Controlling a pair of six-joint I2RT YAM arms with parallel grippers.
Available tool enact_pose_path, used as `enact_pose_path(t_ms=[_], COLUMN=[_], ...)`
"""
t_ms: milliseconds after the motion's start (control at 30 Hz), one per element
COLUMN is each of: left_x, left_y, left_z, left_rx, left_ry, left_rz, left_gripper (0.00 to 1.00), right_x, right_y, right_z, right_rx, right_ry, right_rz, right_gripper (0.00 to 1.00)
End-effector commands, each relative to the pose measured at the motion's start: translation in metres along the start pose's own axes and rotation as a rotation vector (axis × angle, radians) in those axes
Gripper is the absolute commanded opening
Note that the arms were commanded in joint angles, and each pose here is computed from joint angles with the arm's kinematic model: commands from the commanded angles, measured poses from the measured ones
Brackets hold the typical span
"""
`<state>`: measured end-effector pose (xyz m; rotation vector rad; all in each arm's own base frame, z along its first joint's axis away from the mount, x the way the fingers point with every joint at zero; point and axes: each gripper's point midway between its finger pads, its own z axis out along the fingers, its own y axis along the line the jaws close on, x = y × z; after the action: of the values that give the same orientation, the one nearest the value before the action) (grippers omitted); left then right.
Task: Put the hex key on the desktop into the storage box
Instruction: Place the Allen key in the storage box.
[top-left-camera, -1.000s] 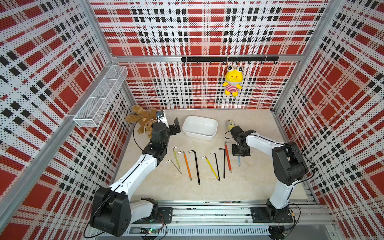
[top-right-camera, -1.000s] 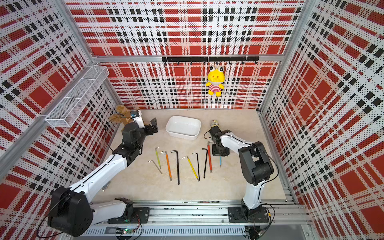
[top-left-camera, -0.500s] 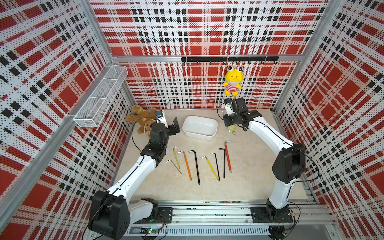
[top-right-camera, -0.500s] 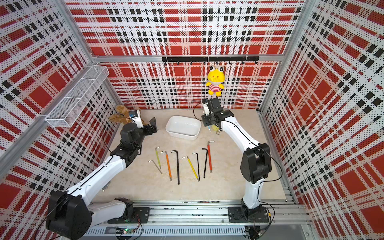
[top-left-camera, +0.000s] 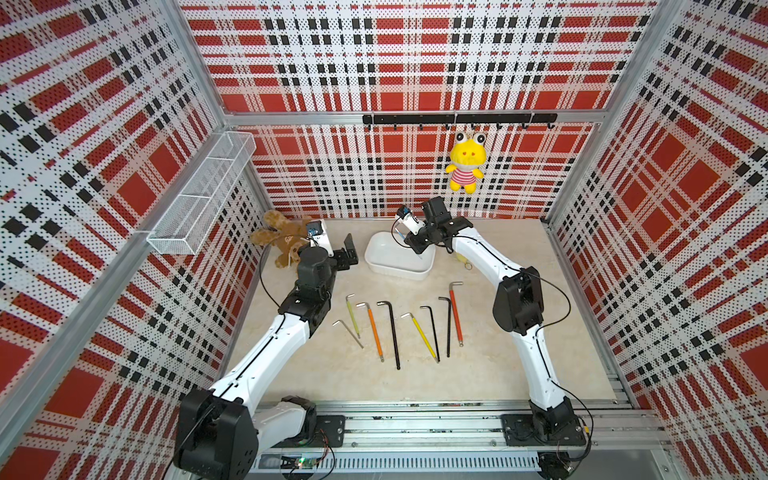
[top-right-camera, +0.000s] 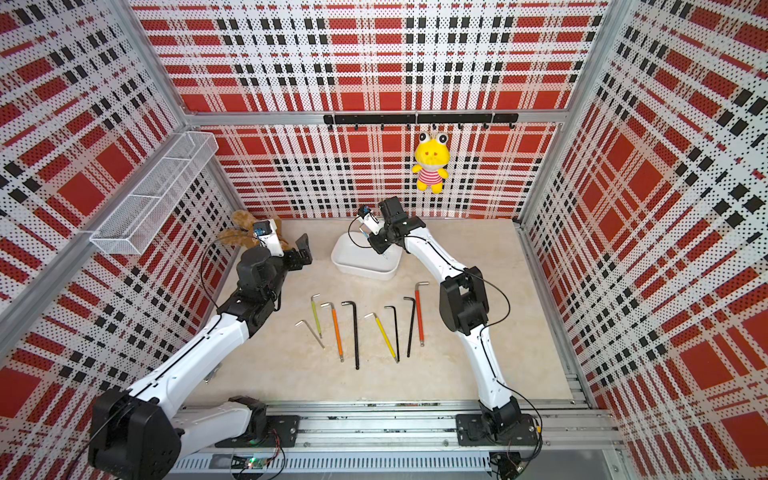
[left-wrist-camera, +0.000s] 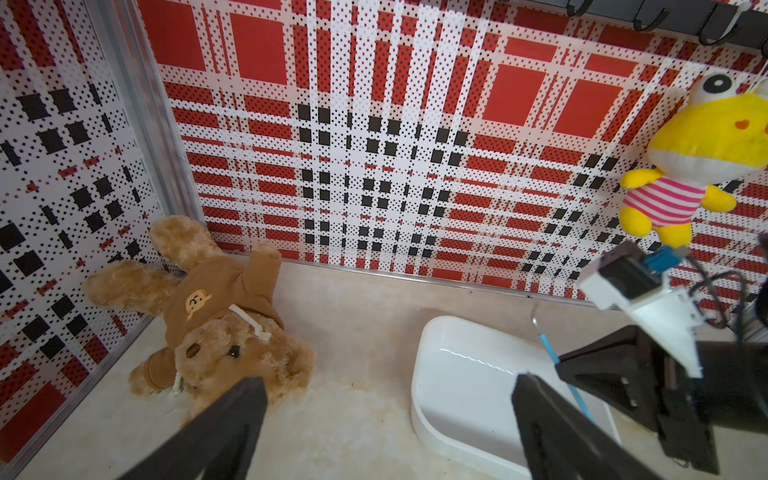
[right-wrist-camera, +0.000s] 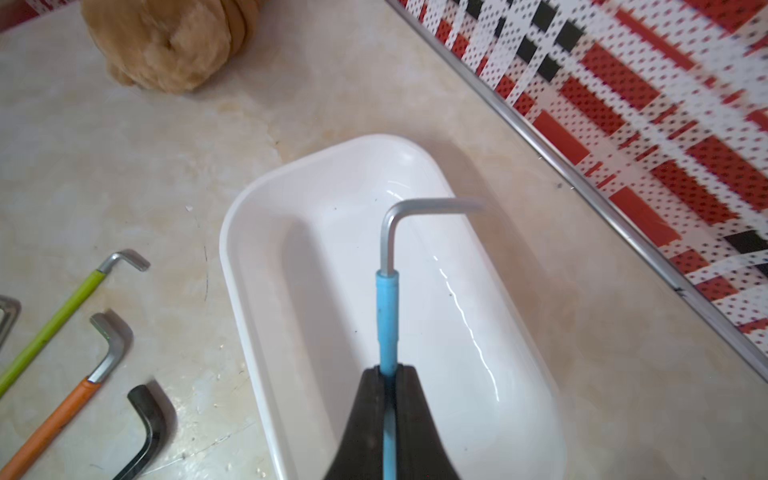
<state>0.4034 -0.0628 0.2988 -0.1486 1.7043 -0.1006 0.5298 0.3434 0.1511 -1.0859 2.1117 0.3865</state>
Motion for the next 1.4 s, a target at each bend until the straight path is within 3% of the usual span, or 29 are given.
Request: enact_pose_path(t_ms=[0, 633, 700, 800, 867, 933, 1067, 1233, 1367], left_x=[0.002, 0.004, 0.0, -0.001, -0.002, -0.001, 0.0, -0.001, 0.0], left_y=[0.004, 0.003, 0.016, 0.017, 0.017, 0.016, 0.016, 0.013, 0.009], left_z=[0.0, 0.004, 0.005, 0.005, 0.004, 0.004, 0.004, 0.003, 0.001], left_rx=[-0.005, 0.009, -0.022, -0.022, -0.023, -0.018, -0.015, -0.002, 0.024], left_ry=[0.005, 0.007, -0.002, -0.005, -0.007, -0.007, -0.005, -0.003, -0.004], left_rz=[0.004, -0.017, -0.024, -0.029, -0.038, -0.042, -0.045, -0.045, -0.042], left_gripper=[0.99, 0.99, 0.99, 0.99, 0.99, 0.99, 0.99, 0.99, 0.99], right_x=[0.006, 0.054, 0.055, 0.052, 0.045, 0.035, -0.001, -0.043, -0.043], right_y=[0.004, 0.007, 0.006, 0.005, 0.003, 0.001, -0.002, -0.008, -0.018], right_z=[0.009, 0.058, 0.06, 0.06, 0.057, 0.051, 0.023, -0.034, -0.086], right_rx=[0.002, 0.031, 0.041, 0.054, 0.072, 0.093, 0.126, 0.211, 0.329], right_ry=[0.035, 0.176, 0.178, 0.17, 0.153, 0.128, 0.024, -0.111, -0.142], right_rz=[-0.038, -0.01, -0.007, -0.004, -0.005, -0.004, 0.019, 0.084, 0.181], right_gripper=[0.0, 0.0, 0.09, 0.4, 0.51, 0.59, 0.61, 0.62, 0.63])
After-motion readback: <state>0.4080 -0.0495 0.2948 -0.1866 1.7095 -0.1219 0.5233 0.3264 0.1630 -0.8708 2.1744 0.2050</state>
